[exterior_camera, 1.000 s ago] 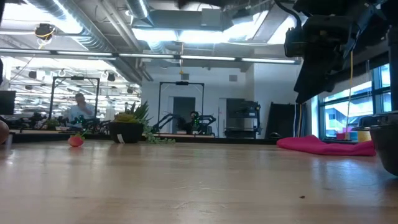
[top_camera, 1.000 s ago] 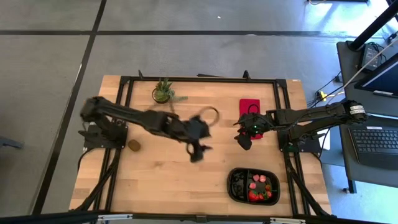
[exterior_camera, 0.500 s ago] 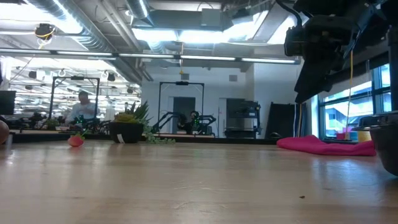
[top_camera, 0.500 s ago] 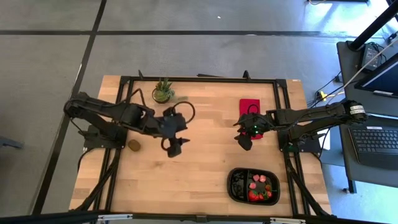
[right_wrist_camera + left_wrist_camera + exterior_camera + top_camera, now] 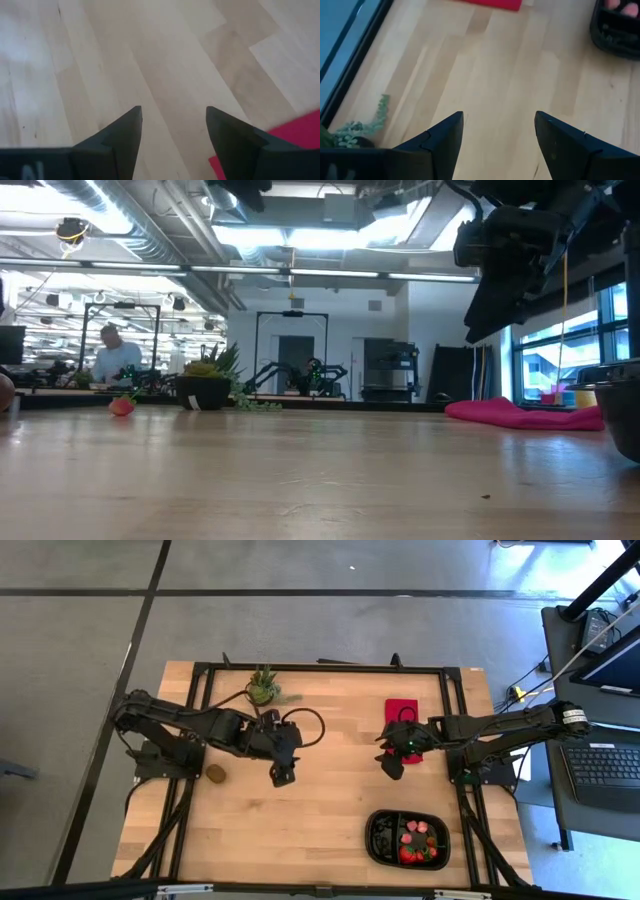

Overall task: Pick and placing Produce into tupperware
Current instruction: Put the strawberry into the right of the black bin

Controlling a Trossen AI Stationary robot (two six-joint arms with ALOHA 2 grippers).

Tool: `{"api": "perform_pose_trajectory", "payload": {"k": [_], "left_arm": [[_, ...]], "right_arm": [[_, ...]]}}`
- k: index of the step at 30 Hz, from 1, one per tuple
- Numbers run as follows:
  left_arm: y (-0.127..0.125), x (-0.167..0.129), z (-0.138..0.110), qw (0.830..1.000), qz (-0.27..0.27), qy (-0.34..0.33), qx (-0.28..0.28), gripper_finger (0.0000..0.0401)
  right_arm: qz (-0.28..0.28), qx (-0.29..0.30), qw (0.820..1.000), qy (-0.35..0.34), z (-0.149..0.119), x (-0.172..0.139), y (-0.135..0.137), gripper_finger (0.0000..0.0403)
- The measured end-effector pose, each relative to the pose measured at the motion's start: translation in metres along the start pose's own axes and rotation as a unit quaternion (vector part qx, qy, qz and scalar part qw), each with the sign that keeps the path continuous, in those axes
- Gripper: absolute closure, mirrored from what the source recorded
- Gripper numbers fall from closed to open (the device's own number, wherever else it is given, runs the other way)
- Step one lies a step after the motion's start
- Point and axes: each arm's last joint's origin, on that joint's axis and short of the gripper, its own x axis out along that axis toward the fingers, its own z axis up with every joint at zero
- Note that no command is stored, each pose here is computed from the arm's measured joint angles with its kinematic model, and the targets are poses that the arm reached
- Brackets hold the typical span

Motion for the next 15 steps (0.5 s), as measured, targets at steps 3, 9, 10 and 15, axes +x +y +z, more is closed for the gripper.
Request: {"api": "perform_pose_trajectory", "payload": {"k": [3,9,10,15], "left_arm": [[0.000,0.001,0.004,1.000,-0.005,-0.015,-0.009,0.0164],[0.003,0.002,0.004,0.998,-0.016,-0.002,-0.053,0.0164],[0.007,0.003,0.002,0.997,-0.005,0.014,-0.071,0.0164],[0.042,0.008,-0.013,0.972,0.100,0.116,-0.180,0.0165]], "right_arm": [[0.001,0.009,1.000,-0.002,0.000,0.000,0.000,0.0181],[0.001,-0.004,1.000,-0.002,0.000,0.000,0.000,0.0181],[0.001,-0.003,1.000,-0.002,0.000,0.000,0.000,0.0181],[0.006,0.009,1.000,-0.011,0.002,0.000,0.001,0.0181]]}}
